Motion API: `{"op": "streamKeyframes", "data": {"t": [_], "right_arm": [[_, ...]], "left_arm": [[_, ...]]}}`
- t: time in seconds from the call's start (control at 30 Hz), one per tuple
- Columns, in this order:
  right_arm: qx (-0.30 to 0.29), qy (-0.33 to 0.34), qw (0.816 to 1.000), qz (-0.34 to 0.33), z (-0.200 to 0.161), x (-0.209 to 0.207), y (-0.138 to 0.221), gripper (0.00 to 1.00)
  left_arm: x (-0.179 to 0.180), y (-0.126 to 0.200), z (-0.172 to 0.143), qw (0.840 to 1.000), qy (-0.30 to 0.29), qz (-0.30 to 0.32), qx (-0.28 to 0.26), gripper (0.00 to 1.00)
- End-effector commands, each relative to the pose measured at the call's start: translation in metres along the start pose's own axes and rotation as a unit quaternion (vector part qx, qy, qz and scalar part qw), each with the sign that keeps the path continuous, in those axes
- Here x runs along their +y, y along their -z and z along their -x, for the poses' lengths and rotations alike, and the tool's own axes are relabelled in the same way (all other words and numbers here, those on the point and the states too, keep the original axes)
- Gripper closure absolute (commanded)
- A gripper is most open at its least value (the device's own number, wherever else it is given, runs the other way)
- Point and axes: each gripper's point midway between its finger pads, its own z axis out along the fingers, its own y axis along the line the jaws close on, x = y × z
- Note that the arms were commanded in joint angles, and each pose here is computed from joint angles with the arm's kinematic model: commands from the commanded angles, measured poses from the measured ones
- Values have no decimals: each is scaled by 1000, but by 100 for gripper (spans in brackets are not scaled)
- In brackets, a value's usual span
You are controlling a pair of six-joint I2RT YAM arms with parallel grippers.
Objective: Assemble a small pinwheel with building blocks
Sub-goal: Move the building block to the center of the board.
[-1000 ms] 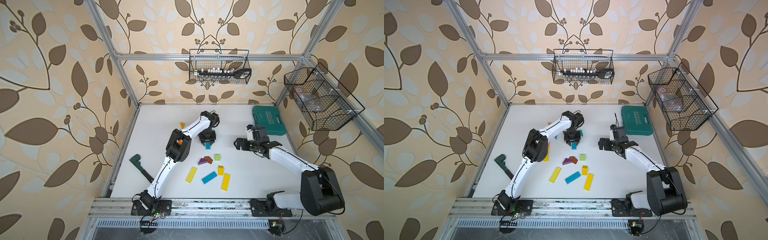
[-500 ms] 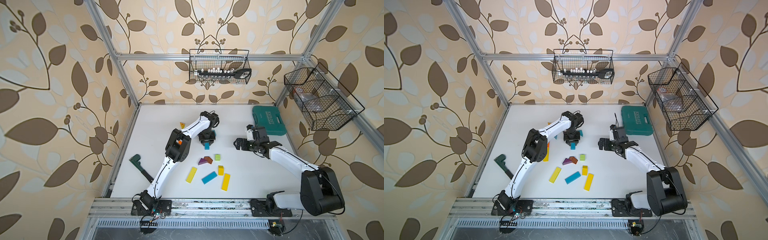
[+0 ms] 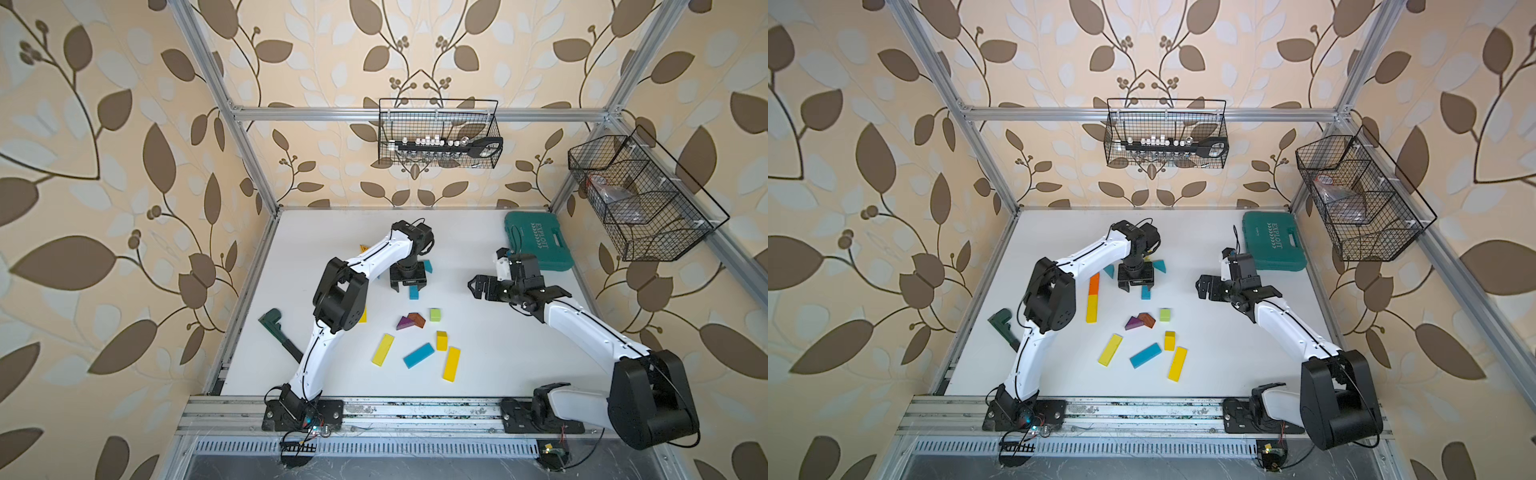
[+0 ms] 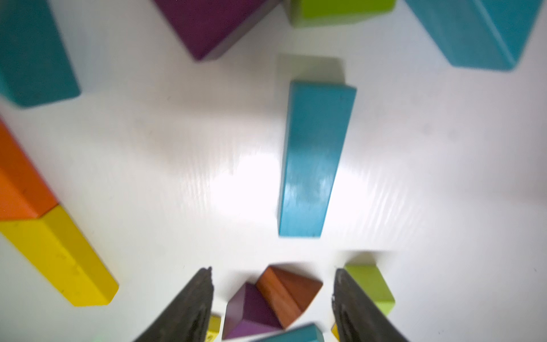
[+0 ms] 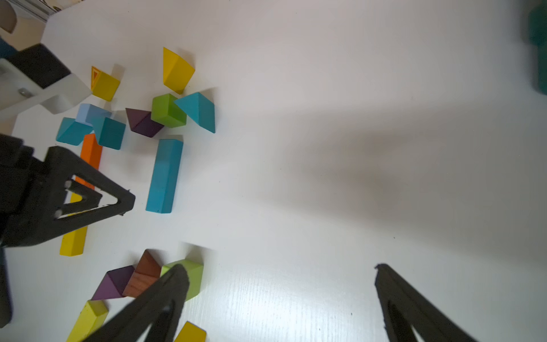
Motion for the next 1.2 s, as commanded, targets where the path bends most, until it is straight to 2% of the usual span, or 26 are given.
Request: {"op": "streamKeyframes", "data": {"t": [0.0, 0.1, 0.2, 0.4, 0.7, 0.9, 1.17], "right_arm": [[24, -10, 1000, 8, -23, 3, 9, 0], [24, -5, 1000, 9, -30, 8, 16, 0], [27, 11, 1000, 9, -34, 18, 21, 0], [25, 24, 999, 7, -38, 29, 29, 0], [18, 26, 999, 7, -42, 27, 35, 0], [20, 29, 999, 13, -44, 28, 32, 0], [21, 28, 999, 25, -45, 32, 28, 0]], "left_arm": [[-11, 26, -30, 998, -42, -23, -30, 27], [-11, 10, -55, 996, -83, 11, -11, 24], [-6, -11, -67, 995, -94, 44, 11, 23], [-2, -30, -68, 994, -88, 64, 21, 22], [-6, -50, -62, 992, -94, 78, 32, 25], [3, -59, -63, 990, -94, 101, 42, 30], [44, -60, -85, 987, -69, 135, 52, 41]]}}
